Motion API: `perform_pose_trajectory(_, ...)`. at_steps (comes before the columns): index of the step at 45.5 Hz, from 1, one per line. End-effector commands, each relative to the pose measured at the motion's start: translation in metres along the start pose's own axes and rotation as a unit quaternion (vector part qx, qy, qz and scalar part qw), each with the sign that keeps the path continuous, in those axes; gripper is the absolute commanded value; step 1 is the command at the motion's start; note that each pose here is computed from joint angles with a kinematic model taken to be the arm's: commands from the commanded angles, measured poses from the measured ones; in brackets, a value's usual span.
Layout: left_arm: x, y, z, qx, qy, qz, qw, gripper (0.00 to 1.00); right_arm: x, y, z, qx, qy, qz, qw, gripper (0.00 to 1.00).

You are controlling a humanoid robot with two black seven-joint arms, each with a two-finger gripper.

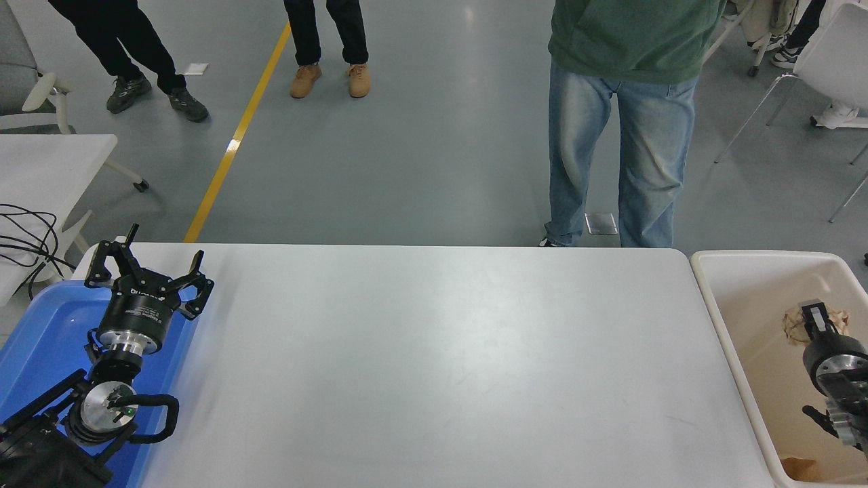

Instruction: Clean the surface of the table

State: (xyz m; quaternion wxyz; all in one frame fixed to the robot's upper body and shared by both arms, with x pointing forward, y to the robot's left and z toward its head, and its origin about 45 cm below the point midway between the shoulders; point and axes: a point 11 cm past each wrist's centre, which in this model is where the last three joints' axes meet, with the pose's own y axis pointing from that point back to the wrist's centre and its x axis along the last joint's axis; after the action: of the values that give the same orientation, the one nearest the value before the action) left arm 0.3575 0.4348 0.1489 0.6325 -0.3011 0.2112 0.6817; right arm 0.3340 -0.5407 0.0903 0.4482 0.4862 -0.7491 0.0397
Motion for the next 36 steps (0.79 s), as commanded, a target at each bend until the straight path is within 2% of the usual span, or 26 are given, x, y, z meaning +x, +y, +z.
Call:
perform_pose_trajectory(1,0.0,0.0,0.0,0.0,0.0,0.0,1.0,0.99,0.001,0.003,0.013,-0.009,0.025,0.003,1.0,0.0)
perform_pose_trajectory(5,0.0,0.0,0.0,0.0,0.0,0.0,1.0,0.99,0.009,0.003,0.014,-0.009,0.033,0.02,0.999,0.0)
perform_pose_trajectory(6,0.0,0.0,0.0,0.0,0.0,0.0,1.0,0.99,0.011,0.003,0.014,-0.009,0.035,0.026,0.999,0.09)
perform_pose_trajectory(8,0.0,0.0,0.001,0.0,-0.001,0.0,1.0,0.99,0.016,0.003,0.013,-0.008,0.042,0.043,0.998,0.5)
perform_pose_trajectory(9,0.0,0.0,0.0,0.0,0.0,0.0,1.0,0.99,0.018,0.004,0.013,-0.007,0.045,0.053,0.998,0.62)
perform_pose_trajectory(11,0.0,0.0,0.0,0.0,0.0,0.0,1.0,0.99,0.021,0.004,0.012,-0.006,0.048,0.065,0.997,0.71)
perform_pose_trajectory(12,0.0,0.0,0.0,0.0,0.0,0.0,1.0,0.99,0.021,0.004,0.012,-0.006,0.05,0.068,0.996,0.8)
perform_pose_trajectory(13,0.0,0.0,0.0,0.0,0.0,0.0,1.0,0.99,0.022,0.004,0.012,-0.006,0.049,0.07,0.996,0.94)
perform_pose_trajectory(14,0.0,0.0,0.0,0.0,0.0,0.0,1.0,0.99,0.022,0.004,0.012,-0.006,0.049,0.07,0.996,1.0)
perform_pose_trajectory(36,0.0,0.0,0.0,0.0,0.0,0.0,1.0,0.99,0.03,0.004,0.015,-0.01,0.05,0.079,0.996,1.0)
